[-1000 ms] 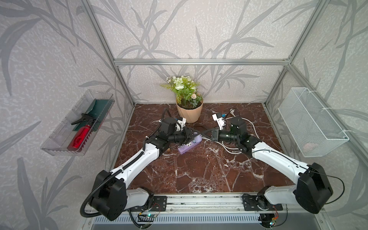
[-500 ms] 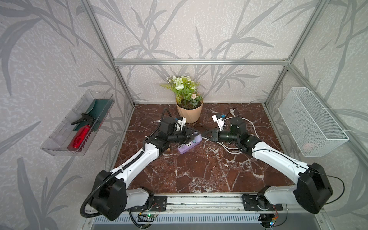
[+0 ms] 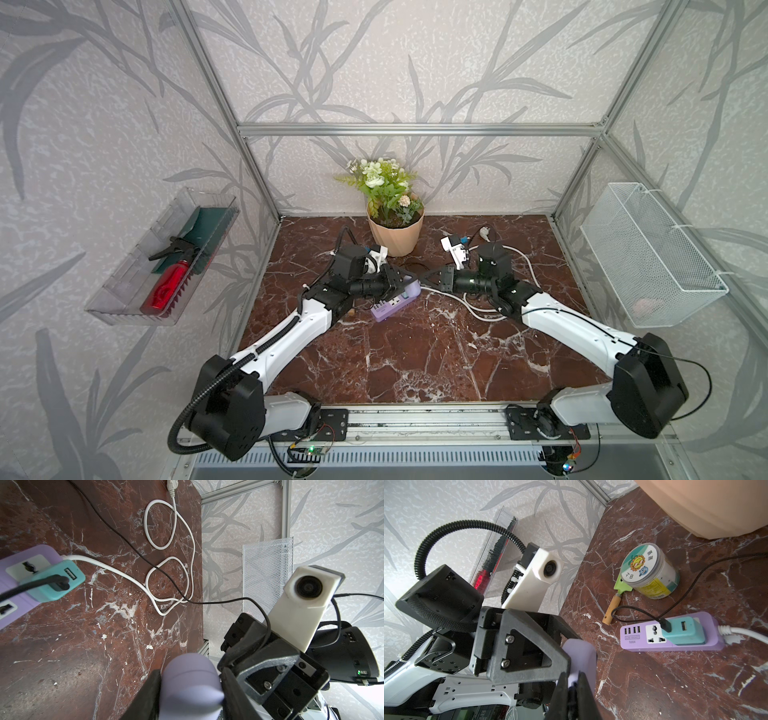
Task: Charge the bluetooth headset
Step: Insert the bluetooth headset.
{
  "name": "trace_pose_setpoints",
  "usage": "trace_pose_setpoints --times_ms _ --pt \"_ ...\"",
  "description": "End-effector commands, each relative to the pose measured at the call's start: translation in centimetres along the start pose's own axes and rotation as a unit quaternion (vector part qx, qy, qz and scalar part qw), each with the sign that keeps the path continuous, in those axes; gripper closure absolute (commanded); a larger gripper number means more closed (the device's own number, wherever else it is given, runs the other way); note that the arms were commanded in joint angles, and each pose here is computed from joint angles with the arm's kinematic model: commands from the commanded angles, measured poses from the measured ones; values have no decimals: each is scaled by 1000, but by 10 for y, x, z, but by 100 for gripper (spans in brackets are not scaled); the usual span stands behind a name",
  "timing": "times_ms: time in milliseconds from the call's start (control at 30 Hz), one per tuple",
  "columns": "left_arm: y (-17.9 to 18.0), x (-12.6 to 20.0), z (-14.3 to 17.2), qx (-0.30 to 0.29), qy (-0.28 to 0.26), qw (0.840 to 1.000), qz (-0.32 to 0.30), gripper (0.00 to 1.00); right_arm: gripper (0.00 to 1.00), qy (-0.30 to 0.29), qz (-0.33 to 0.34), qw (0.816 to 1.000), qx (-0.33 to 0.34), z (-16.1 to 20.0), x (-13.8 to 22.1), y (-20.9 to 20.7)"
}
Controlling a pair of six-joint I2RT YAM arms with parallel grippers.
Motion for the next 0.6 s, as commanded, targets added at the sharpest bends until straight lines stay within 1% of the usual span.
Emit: trace_pose_setpoints --times_ms 0,400,567 --pt "-15 5 1 -20 2 999 39 91 100 -5 -10 1000 9 -7 -4 5" --pt "-18 8 -3 -14 -3 999 49 92 100 9 7 1000 16 -1 -2 0" --pt "-17 7 -4 -11 -3 999 50 92 100 10 3 1000 12 -1 -3 -1"
Point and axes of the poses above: each gripper's point midway between its finger pads, its own x axis back along the fingers, its own y axis along the line the jaws close on, z = x × y, the point moved 9 cm from there along x, back along the fingers, and after that the axes turned 1 degree about -x, right-handed, at the moved point
